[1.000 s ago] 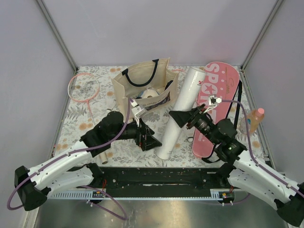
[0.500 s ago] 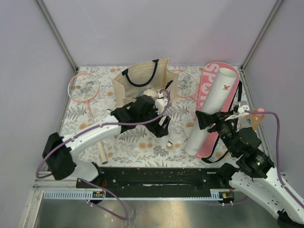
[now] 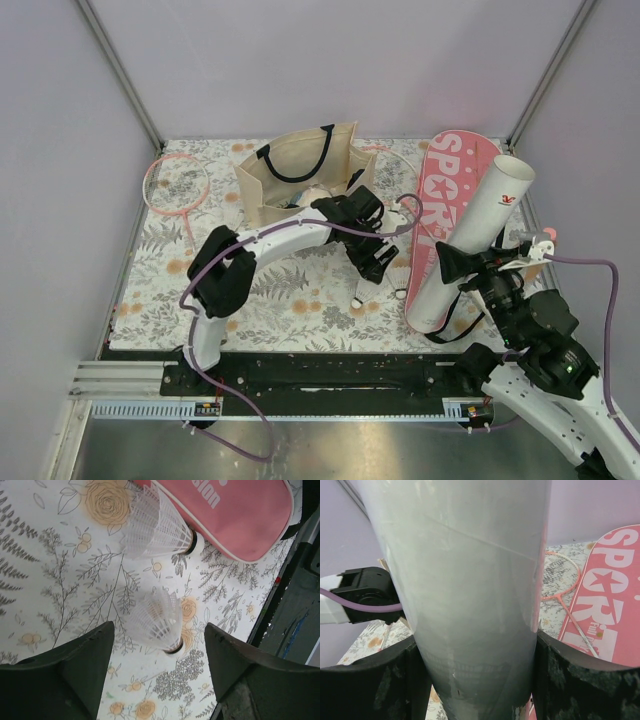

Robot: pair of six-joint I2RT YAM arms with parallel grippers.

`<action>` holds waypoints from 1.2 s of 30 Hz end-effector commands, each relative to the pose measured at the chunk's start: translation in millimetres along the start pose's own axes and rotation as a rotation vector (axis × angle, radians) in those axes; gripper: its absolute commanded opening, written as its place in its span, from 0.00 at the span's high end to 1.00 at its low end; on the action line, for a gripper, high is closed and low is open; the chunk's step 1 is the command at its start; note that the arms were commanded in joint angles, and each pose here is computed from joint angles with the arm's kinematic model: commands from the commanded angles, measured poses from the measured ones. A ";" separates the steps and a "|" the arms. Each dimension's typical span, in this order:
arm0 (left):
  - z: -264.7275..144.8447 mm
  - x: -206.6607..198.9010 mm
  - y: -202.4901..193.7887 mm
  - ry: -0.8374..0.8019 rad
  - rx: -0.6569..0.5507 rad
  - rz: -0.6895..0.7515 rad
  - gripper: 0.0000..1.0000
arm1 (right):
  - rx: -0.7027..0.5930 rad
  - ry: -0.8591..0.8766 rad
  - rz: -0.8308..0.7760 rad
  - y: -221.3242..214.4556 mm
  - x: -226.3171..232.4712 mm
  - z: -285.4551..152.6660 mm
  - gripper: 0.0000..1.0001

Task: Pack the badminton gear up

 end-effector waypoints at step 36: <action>-65.4 -37.4 -13.5 -0.174 -0.034 -0.093 1.00 | 0.081 0.086 -0.011 -19.1 11.9 11.6 0.44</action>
Point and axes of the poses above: each gripper's point midway between its finger pads, its own z axis out along the fingers, its own x axis along the line the jaws close on, y = z × x, the point moved 8 cm from there along -z, back along the fingers, and after that the axes turned 2 degrees about -z, right-handed, at the moved point
